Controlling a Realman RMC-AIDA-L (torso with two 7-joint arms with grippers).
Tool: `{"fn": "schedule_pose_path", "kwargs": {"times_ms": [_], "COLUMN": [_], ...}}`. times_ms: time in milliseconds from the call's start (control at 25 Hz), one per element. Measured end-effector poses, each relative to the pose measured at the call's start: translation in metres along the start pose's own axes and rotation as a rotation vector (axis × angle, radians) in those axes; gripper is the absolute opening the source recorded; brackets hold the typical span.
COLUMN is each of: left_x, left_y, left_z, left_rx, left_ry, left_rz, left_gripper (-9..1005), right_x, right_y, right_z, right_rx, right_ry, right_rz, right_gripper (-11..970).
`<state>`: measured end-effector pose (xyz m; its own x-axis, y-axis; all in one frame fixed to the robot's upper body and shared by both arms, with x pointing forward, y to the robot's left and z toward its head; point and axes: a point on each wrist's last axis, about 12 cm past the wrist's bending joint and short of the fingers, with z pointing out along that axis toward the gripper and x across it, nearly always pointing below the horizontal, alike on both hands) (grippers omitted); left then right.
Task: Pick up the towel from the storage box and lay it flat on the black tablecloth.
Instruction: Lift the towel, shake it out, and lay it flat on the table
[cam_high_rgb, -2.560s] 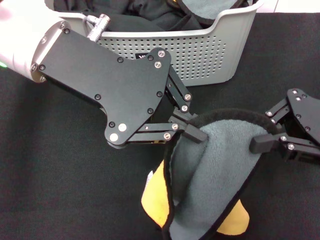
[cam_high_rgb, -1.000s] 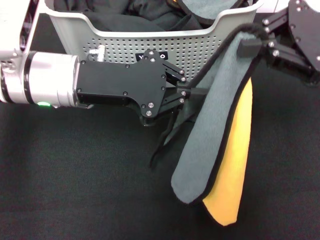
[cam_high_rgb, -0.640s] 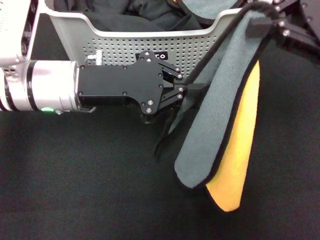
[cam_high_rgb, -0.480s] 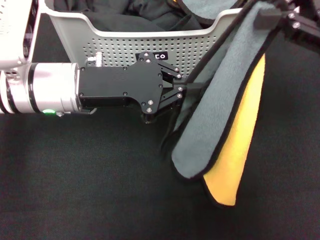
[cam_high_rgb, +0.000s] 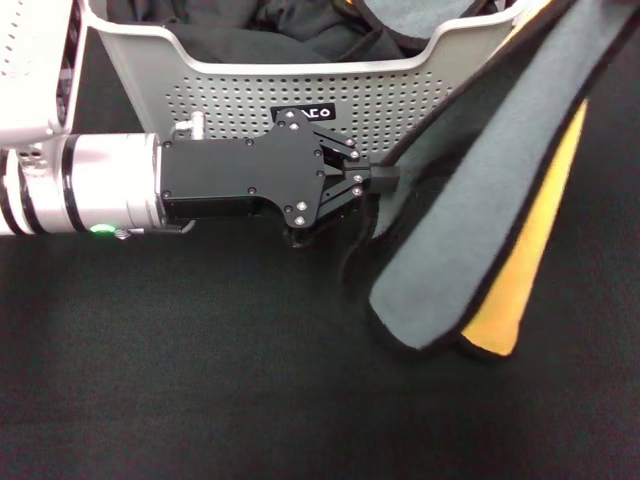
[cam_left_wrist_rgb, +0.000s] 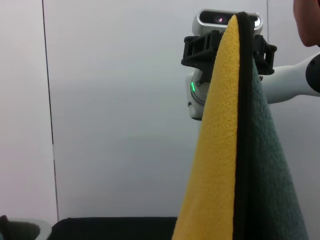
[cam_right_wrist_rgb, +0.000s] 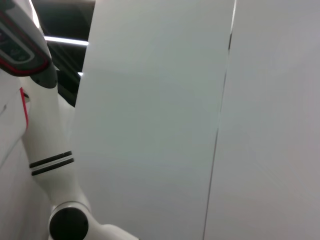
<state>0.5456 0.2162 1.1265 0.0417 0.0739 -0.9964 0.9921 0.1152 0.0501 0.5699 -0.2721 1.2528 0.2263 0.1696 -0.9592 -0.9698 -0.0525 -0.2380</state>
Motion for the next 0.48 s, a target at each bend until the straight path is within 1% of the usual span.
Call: {"fn": "schedule_pose_path", "kwargs": {"times_ms": [120, 280, 480], "left_x": [-0.001, -0.002, -0.002], "left_y": [0.001, 0.003, 0.003], "left_z": [-0.001, -0.007, -0.013], "left_rx": [-0.008, -0.048, -0.066], "left_ry": [-0.009, -0.032, -0.044], "left_rz": [0.0, 0.0, -0.002], "left_gripper": [42, 41, 40], "right_x": [-0.001, 0.001, 0.003], "right_y": [0.003, 0.007, 0.01], "right_z": [-0.006, -0.015, -0.02], "right_rx": [0.012, 0.036, 0.055], "right_ry": [-0.001, 0.008, 0.014], "right_rz": [0.002, 0.012, 0.021], "right_gripper": [13, 13, 13]}}
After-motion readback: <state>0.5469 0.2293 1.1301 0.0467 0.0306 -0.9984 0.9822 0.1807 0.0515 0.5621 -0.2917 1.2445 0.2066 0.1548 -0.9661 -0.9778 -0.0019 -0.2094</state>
